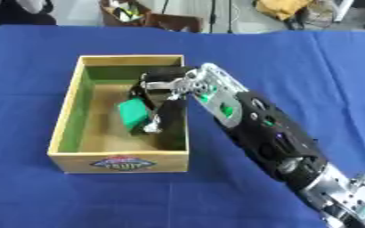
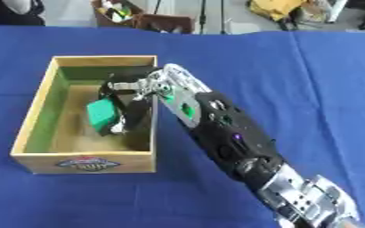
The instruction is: Pick up objects on the table and place them in the box.
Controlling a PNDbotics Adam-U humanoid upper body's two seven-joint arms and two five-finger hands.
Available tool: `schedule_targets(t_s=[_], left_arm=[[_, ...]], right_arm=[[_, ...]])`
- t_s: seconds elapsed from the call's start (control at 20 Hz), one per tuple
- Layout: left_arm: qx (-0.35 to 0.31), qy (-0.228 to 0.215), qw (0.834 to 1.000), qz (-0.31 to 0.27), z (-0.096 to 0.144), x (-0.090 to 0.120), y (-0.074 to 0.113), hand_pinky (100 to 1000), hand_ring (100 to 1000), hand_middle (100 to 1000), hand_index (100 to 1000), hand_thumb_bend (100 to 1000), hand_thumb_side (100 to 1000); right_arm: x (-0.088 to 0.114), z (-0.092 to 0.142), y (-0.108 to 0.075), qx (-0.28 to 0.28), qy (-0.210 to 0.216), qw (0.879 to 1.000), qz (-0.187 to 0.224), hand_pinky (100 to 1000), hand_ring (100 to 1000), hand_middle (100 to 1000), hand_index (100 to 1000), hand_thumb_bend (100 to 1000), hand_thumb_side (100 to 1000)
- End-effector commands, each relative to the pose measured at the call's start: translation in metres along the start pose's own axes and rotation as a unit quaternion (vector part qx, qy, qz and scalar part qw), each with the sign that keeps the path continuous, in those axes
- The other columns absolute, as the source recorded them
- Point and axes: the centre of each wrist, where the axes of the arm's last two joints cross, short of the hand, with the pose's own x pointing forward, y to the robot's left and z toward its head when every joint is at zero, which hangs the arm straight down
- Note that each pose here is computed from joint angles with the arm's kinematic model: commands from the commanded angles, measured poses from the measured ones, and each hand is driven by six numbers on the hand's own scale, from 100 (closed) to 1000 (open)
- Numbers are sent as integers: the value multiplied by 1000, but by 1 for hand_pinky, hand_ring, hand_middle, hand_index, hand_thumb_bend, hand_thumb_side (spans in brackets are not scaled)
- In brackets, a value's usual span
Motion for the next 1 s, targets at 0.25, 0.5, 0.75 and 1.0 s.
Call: schedule_targets(t_s=[0.25, 0.5, 0.75, 1.0], left_arm=[[-1, -28, 1000, 10, -5, 7, 1, 100, 290, 403, 402, 100, 884], [7, -40, 999, 21, -5, 6, 3, 100, 289, 401, 403, 100, 878], [17, -31, 999, 16, -3, 5, 5, 100, 288, 401, 400, 100, 879], [24, -23, 999, 6, -3, 5, 8, 100, 289, 403, 399, 100, 881]], right_arm=[[10, 23, -32, -94, 8, 993, 73, 840, 887, 779, 924, 602, 1000], [11, 40, -40, -162, 1, 985, 66, 841, 864, 741, 906, 569, 1000], [20, 74, -49, -273, -30, 962, 6, 836, 826, 647, 880, 459, 1000], [36, 128, -45, -380, -31, 923, -47, 810, 811, 662, 874, 174, 1000]])
